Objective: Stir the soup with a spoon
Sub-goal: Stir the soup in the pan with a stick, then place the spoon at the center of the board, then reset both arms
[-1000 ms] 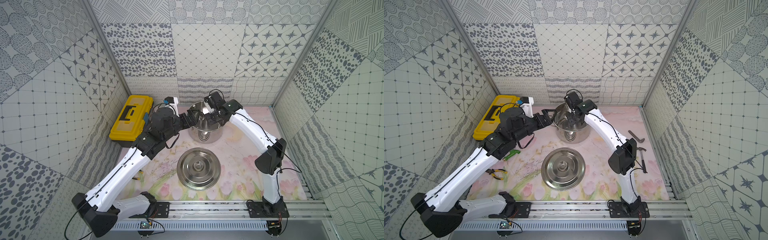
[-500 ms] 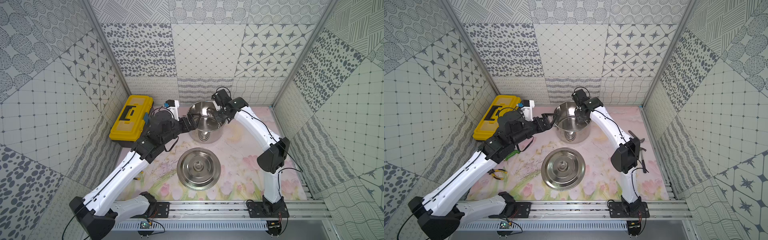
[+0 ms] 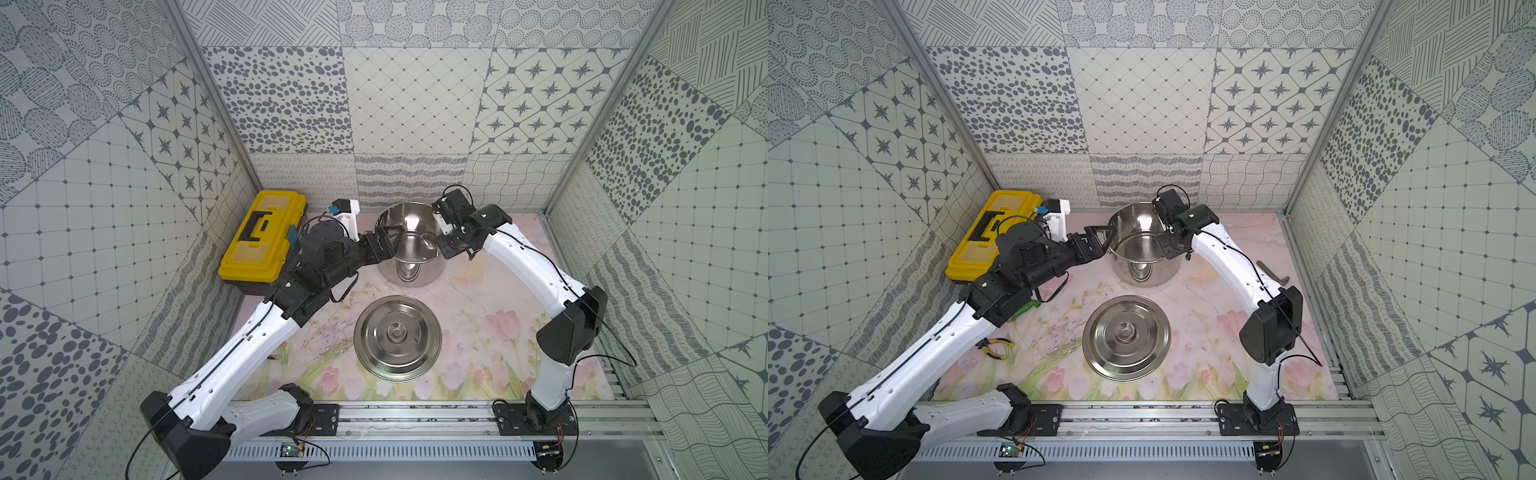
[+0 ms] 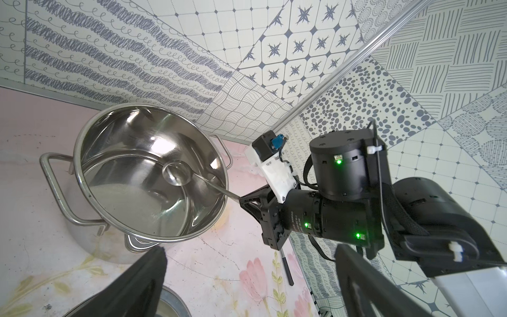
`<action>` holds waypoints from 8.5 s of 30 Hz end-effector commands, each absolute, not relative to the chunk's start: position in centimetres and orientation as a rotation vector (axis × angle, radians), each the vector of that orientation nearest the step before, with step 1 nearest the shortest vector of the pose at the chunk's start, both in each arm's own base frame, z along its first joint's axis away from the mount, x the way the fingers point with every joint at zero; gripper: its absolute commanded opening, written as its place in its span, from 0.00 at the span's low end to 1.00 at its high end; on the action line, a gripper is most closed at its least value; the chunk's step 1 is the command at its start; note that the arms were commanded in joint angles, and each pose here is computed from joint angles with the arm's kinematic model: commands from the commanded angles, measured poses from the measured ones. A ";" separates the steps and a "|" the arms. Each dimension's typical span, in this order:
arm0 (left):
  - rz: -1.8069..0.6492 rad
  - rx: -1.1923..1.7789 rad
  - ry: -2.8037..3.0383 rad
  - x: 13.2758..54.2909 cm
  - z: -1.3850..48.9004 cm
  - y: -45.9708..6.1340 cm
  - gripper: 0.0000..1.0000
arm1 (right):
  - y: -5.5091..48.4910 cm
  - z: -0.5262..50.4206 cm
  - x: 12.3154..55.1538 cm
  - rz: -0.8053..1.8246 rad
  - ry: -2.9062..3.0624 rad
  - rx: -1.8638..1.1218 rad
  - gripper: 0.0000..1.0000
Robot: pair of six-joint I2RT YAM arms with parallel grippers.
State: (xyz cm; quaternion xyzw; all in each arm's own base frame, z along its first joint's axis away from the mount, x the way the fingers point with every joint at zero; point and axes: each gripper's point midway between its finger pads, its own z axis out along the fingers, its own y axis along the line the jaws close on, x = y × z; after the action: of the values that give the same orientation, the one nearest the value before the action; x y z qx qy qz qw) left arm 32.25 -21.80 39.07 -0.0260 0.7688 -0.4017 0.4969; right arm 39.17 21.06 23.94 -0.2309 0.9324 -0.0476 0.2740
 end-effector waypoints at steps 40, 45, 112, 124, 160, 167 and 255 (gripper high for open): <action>-0.980 -0.076 1.774 31.8 40.5 -20.8 0.99 | 24.7 25.6 44.0 -0.122 2.441 -0.591 0.00; -0.981 -0.071 1.772 32.0 40.5 -21.0 1.00 | 23.5 25.1 42.6 -0.158 2.462 -0.624 0.00; -1.025 -0.098 1.764 31.6 40.6 -21.0 1.00 | 23.4 25.5 37.7 -0.017 2.493 -0.575 0.00; -1.041 -0.103 1.763 31.1 40.8 -20.8 1.00 | 26.5 28.2 36.9 0.240 2.459 -0.462 0.00; -1.059 -0.097 1.772 30.8 40.2 -20.9 0.99 | 6.1 22.5 38.7 1.040 1.918 0.899 0.00; -1.053 -0.125 1.773 30.5 39.8 -20.4 1.00 | 4.8 16.5 38.2 1.049 1.843 1.091 0.00; -0.007 -0.074 1.974 39.8 7.9 -0.7 0.99 | 1.2 10.6 40.6 0.014 1.879 0.004 0.97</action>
State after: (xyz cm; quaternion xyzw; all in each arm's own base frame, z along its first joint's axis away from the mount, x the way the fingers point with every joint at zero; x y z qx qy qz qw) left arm 38.85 -0.46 6.33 -0.0290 0.8525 0.0146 0.5218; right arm 40.02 0.62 9.39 0.0122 0.8217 0.0011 0.5697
